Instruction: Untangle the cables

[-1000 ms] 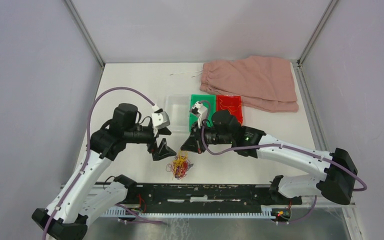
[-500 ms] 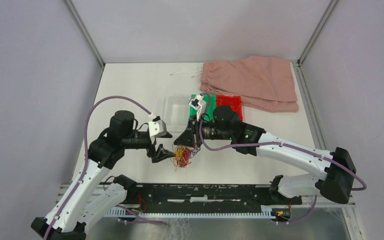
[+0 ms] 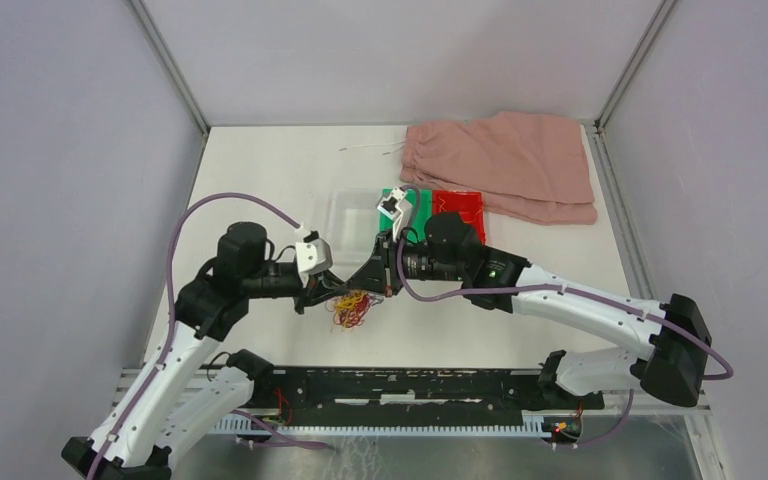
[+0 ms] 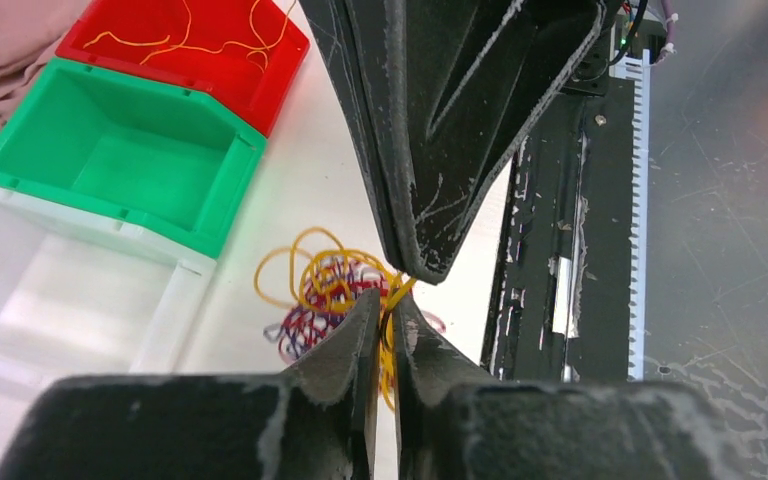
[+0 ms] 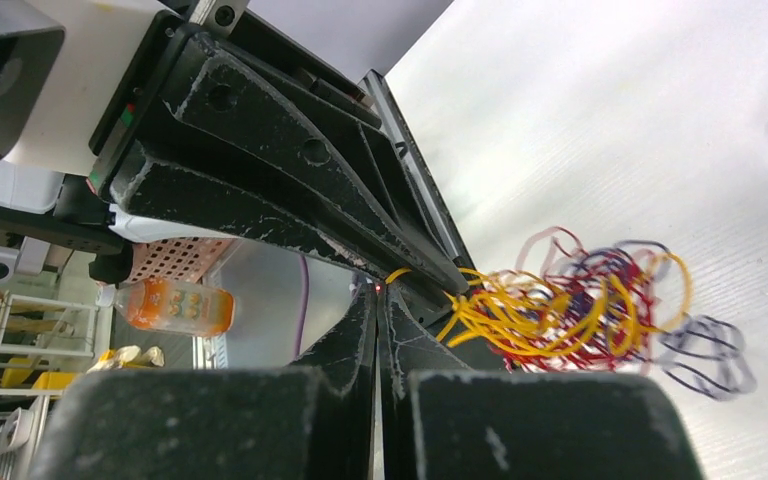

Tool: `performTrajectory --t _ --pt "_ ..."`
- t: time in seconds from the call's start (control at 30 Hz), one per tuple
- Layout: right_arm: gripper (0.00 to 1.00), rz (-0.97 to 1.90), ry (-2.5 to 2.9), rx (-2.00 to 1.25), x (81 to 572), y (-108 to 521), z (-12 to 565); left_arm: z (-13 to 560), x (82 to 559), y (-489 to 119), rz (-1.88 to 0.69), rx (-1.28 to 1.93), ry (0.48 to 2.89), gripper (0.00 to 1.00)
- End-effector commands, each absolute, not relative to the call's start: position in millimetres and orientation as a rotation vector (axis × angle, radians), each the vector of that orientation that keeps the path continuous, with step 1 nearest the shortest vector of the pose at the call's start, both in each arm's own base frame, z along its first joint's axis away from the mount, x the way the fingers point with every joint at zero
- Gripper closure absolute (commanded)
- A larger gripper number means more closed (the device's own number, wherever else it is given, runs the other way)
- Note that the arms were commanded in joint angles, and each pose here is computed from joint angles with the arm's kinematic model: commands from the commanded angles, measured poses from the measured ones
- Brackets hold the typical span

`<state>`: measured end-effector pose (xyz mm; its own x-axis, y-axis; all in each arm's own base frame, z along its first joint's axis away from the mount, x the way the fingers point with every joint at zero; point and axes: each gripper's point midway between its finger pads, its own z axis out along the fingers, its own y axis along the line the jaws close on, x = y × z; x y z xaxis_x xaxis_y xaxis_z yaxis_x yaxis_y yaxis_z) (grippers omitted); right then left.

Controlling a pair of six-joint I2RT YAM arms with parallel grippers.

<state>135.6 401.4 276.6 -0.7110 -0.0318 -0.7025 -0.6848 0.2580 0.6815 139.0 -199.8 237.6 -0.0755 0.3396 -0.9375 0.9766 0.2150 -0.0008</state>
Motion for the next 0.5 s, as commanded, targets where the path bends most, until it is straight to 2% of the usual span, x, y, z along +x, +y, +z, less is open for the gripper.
performTrajectory --t 0.0,0.2,0.3,0.37,0.47 --pt "1.00 1.550 1.870 -0.631 128.7 397.2 309.6 255.4 141.2 -202.2 -0.873 1.263 1.518 0.89" --pt "0.95 1.550 1.879 -0.629 128.9 397.9 315.2 271.8 146.4 -202.8 -0.854 1.203 1.480 0.93" --pt "0.88 1.495 1.876 -0.591 137.6 394.1 318.1 279.0 137.2 -207.5 -0.937 1.195 1.479 0.97" --pt "0.78 1.466 1.882 -0.574 142.0 392.7 317.7 280.6 133.0 -210.1 -0.984 1.188 1.491 0.97" --pt "0.57 1.432 1.891 -0.547 146.1 388.8 313.6 285.3 134.5 -212.9 -1.013 1.167 1.506 0.97"
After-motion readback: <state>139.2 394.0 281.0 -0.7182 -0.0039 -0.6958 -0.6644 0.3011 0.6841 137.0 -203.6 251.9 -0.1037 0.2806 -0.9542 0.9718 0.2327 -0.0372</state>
